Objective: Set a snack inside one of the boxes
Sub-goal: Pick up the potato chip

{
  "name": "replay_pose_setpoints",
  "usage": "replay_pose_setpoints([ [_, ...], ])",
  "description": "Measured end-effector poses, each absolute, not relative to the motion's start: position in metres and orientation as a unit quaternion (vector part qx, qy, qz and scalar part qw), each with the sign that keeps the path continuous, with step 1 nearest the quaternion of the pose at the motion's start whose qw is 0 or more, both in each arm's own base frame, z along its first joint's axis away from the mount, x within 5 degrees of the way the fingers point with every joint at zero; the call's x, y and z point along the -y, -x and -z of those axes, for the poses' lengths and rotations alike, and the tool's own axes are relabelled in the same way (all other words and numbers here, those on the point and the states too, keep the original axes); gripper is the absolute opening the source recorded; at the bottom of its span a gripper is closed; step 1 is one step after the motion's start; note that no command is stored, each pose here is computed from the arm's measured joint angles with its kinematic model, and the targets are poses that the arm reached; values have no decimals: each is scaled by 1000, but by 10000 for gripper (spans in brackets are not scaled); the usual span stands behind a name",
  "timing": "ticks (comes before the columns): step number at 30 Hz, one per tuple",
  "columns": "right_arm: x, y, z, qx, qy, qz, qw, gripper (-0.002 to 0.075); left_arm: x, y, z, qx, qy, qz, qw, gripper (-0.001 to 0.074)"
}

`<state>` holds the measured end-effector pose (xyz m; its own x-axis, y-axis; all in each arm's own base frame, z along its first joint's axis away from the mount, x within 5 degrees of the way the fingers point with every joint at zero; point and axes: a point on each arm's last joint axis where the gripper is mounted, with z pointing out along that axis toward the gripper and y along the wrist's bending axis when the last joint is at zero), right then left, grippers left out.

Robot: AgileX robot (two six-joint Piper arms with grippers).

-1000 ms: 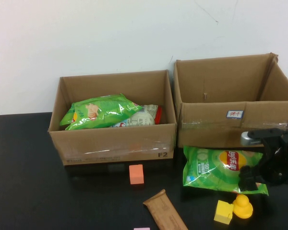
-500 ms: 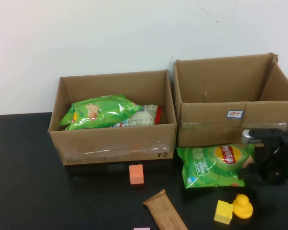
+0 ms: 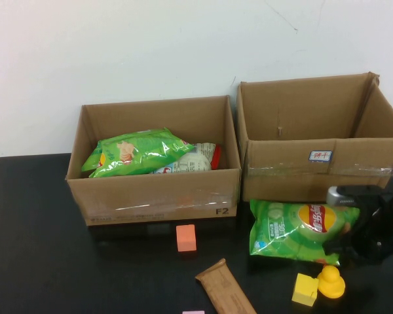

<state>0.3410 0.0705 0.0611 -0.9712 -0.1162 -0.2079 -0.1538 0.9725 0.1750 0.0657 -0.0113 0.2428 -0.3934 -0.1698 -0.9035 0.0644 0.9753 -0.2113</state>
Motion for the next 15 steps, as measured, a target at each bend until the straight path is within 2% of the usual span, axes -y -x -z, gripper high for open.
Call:
replay_pose_setpoints([
  [3, -70, -338, -60, -988, 90, -90, 82, 27, 11, -66, -243, -828, 32, 106, 550, -1],
  [5, -70, -336, -60, -989, 97, -91, 73, 73, 11, -66, -243, -828, 32, 106, 550, -1],
  [8, -71, -334, -61, -989, 104, -95, 53, 205, 11, -66, -243, -828, 32, 106, 550, -1],
  [13, -75, -347, -73, -988, 101, -107, 50, 508, 11, -66, -243, -828, 32, 106, 550, -1],
  [15, -77, -354, -79, -987, 96, -111, 58, 575, 11, -66, -243, -828, 32, 106, 550, -1],
])
